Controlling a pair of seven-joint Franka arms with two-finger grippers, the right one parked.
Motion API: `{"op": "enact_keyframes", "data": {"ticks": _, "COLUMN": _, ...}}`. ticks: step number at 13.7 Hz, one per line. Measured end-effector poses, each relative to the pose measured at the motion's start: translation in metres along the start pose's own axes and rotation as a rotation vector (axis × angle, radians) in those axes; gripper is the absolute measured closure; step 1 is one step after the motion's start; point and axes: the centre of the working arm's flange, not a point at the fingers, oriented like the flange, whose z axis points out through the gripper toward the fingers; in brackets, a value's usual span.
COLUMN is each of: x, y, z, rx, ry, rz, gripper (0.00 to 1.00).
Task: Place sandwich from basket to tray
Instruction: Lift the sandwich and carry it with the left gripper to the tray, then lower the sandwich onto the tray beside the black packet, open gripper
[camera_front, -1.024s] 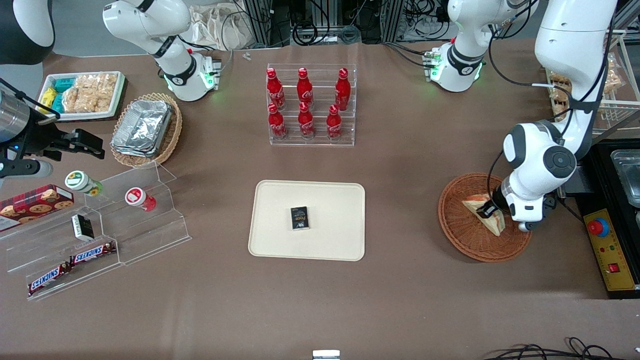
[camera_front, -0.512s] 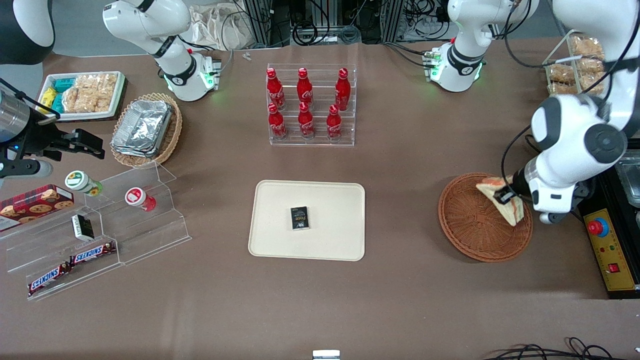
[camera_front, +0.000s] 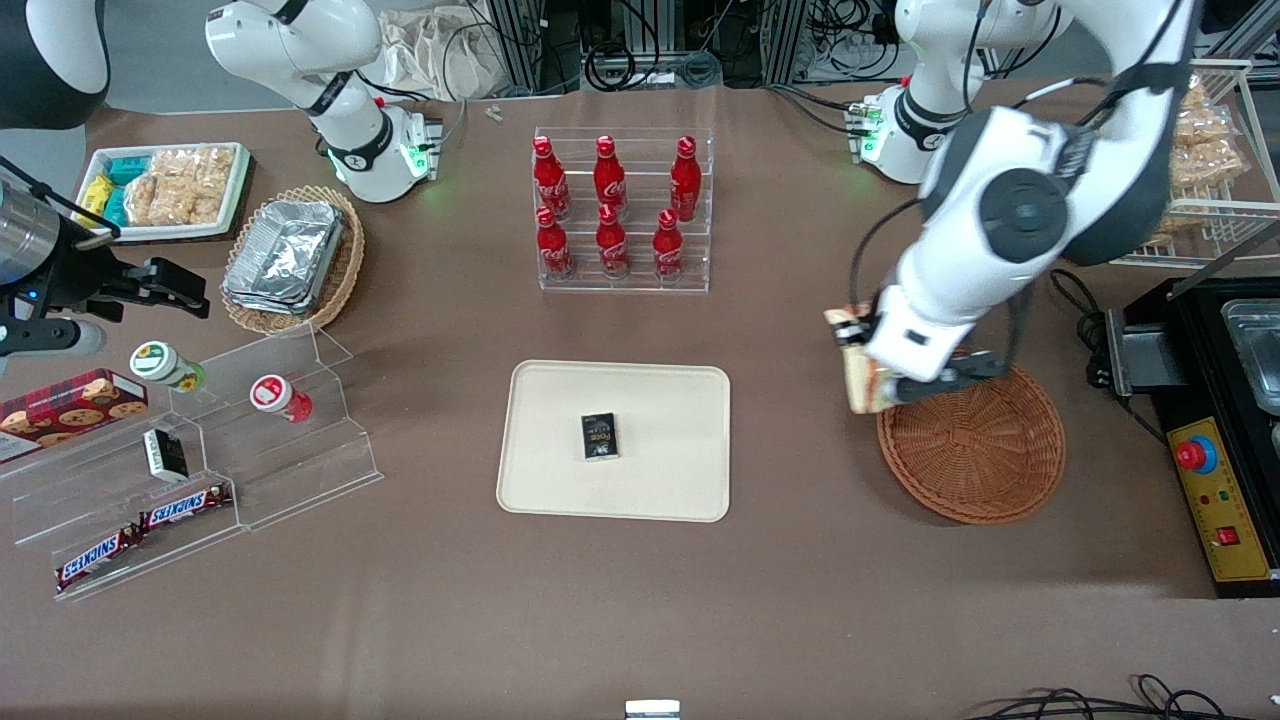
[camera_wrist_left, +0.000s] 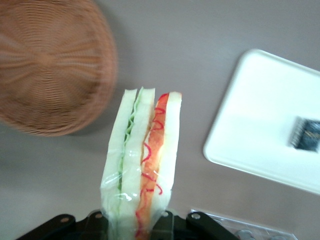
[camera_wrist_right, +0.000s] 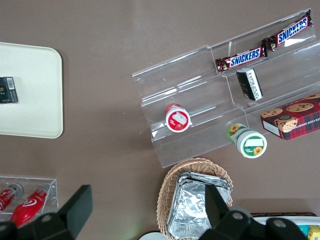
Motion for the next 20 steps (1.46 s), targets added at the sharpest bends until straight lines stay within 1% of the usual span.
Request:
{"op": "enact_keyframes", "data": {"ticks": 2, "x": -0.007, "y": 0.044, "z": 0.028, "rx": -0.046, "ry": 0.009, "rz": 0.07, "gripper": 0.8}}
{"op": "enact_keyframes", "data": {"ticks": 3, "x": -0.008, "y": 0.062, "z": 0.048, "rx": -0.06, "ry": 0.018, "rz": 0.1, "gripper": 0.82}}
{"op": "enact_keyframes", "data": {"ticks": 5, "x": -0.004, "y": 0.091, "z": 0.101, "rx": -0.067, "ry": 0.062, "rz": 0.169, "gripper": 0.83}}
{"op": "enact_keyframes", "data": {"ticks": 7, "x": -0.002, "y": 0.112, "z": 0.156, "rx": -0.08, "ry": 0.092, "rz": 0.22, "gripper": 0.83}}
{"op": "enact_keyframes", "data": {"ticks": 9, "x": 0.0, "y": 0.121, "z": 0.196, "rx": -0.077, "ry": 0.123, "rz": 0.236, "gripper": 0.83}}
{"op": "enact_keyframes", "data": {"ticks": 12, "x": 0.002, "y": 0.127, "z": 0.221, "rx": -0.062, "ry": 0.164, "rz": 0.21, "gripper": 0.83}}
{"op": "enact_keyframes", "data": {"ticks": 13, "x": 0.002, "y": 0.128, "z": 0.225, "rx": -0.056, "ry": 0.171, "rz": 0.198, "gripper": 0.79}}
{"op": "enact_keyframes", "data": {"ticks": 14, "x": 0.002, "y": 0.128, "z": 0.23, "rx": -0.05, "ry": 0.177, "rz": 0.189, "gripper": 0.79}}
{"op": "enact_keyframes", "data": {"ticks": 15, "x": 0.001, "y": 0.129, "z": 0.233, "rx": -0.047, "ry": 0.188, "rz": 0.182, "gripper": 0.72}}
{"op": "enact_keyframes", "data": {"ticks": 16, "x": 0.0, "y": 0.131, "z": 0.237, "rx": -0.051, "ry": 0.197, "rz": 0.176, "gripper": 0.67}}
{"op": "enact_keyframes", "data": {"ticks": 19, "x": -0.001, "y": 0.135, "z": 0.243, "rx": -0.066, "ry": 0.209, "rz": 0.171, "gripper": 0.67}}
{"op": "enact_keyframes", "data": {"ticks": 20, "x": -0.001, "y": 0.135, "z": 0.243, "rx": -0.067, "ry": 0.209, "rz": 0.17, "gripper": 0.65}}
